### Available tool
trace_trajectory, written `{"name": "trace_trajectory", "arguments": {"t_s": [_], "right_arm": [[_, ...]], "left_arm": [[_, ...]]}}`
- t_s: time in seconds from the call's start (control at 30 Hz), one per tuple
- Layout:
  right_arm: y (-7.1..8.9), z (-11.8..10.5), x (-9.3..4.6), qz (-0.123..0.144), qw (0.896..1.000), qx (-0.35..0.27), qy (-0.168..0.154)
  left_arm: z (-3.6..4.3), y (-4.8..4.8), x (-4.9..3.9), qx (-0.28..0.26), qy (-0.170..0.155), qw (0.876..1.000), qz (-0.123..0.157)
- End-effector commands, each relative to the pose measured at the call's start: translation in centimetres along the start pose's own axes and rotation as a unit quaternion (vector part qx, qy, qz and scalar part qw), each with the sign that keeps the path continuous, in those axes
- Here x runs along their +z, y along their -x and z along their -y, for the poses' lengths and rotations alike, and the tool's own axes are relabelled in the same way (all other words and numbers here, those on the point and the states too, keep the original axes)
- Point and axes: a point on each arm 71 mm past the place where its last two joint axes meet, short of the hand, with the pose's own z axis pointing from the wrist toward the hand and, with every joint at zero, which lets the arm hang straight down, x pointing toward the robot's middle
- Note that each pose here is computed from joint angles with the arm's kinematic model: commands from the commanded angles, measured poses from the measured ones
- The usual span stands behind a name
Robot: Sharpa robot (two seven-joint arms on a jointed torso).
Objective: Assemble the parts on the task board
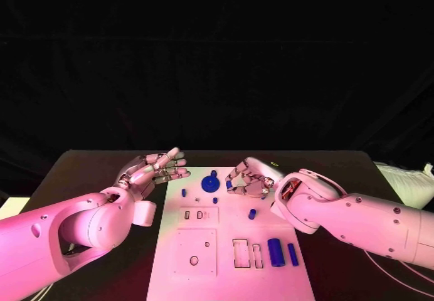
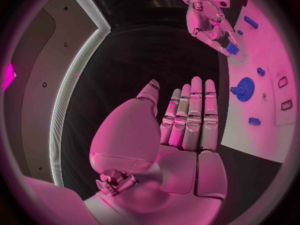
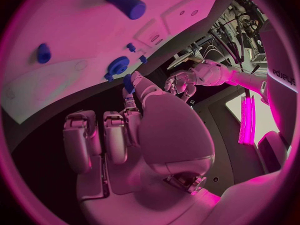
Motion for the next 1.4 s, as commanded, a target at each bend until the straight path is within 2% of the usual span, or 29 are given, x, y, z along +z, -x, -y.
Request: {"name": "trace_trajectory", "arguments": {"t_s": [0.03, 0.3, 0.5, 1.07, 1.4], "right_arm": [[-1.4, -0.7, 0.5, -0.019, 0.999, -0.032, -0.006], [-5.1, -2.1, 1.2, -0.056, 0.998, -0.031, -0.003], [-6.6, -3.1, 1.4, -0.076, 0.997, -0.033, 0.002], [-8.2, -3.6, 1.6, -0.113, 0.992, -0.057, 0.001], [-8.3, -3.3, 1.6, -0.121, 0.99, -0.079, -0.008]], "left_arm": [[0.01, -0.15, 0.16, -0.009, -0.003, 1.0, -0.009], [-0.08, -0.19, 0.35, -0.01, -0.002, 1.0, -0.009], [-0.11, -0.21, 0.42, -0.01, -0.002, 1.0, -0.009], [-0.14, -0.26, 0.46, -0.01, -0.002, 1.0, -0.01], [-0.13, -0.18, 0.44, -0.01, -0.001, 1.0, -0.009]]}}
